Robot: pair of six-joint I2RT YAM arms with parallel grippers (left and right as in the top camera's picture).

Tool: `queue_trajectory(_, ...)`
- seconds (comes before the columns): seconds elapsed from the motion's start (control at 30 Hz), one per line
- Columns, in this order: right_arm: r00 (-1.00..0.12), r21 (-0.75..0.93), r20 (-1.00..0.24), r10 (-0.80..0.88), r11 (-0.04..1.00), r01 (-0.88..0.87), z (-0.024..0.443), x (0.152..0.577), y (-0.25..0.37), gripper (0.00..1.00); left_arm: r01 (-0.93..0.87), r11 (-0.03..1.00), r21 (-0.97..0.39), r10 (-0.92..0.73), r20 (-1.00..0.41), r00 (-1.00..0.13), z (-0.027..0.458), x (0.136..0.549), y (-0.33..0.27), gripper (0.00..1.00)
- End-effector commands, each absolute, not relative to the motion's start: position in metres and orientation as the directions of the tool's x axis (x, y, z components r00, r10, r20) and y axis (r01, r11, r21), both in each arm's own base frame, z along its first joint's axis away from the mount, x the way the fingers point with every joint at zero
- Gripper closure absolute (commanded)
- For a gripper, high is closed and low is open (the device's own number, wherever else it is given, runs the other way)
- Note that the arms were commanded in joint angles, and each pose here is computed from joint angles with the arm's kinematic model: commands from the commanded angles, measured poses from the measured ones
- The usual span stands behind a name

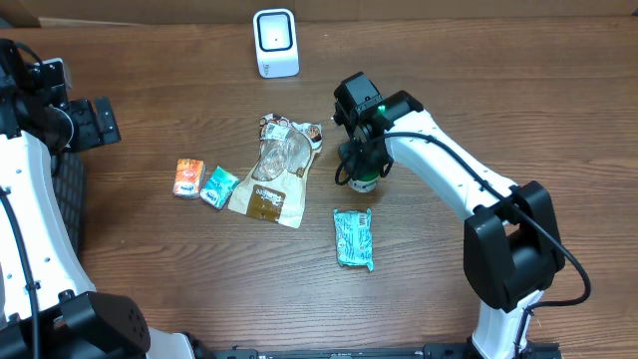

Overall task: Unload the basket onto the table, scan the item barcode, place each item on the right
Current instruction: 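Lift the jar and hold it up to the scanner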

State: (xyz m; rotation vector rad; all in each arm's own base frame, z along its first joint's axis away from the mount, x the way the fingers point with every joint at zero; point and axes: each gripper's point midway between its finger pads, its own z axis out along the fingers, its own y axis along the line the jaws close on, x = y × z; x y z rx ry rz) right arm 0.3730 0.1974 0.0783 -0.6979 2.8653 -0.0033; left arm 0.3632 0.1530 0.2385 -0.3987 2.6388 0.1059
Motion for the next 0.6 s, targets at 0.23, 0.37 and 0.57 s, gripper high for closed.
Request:
queue_trajectory(0.23,-0.904,0.650,-0.394,-0.166,0.645,-0.401,0.262,0.379,0.253,0.64,-0.294,0.956,0.015,-0.255,-0.453,-0.854,0.235,0.363,0.156,0.00)
queue_trajectory(0.37,-0.932,0.842,-0.340,-0.124,0.402,-0.360,0.302,0.370,0.245,0.64,-0.293,0.956,0.015,-0.255,-0.453,-0.854,0.235,0.363,0.156,0.00)
queue_trajectory(0.57,-0.940,0.883,-0.330,-0.086,0.324,-0.340,0.317,0.374,0.228,0.65,-0.293,0.956,0.015,-0.255,-0.453,-0.854,0.235,0.363,0.156,0.00)
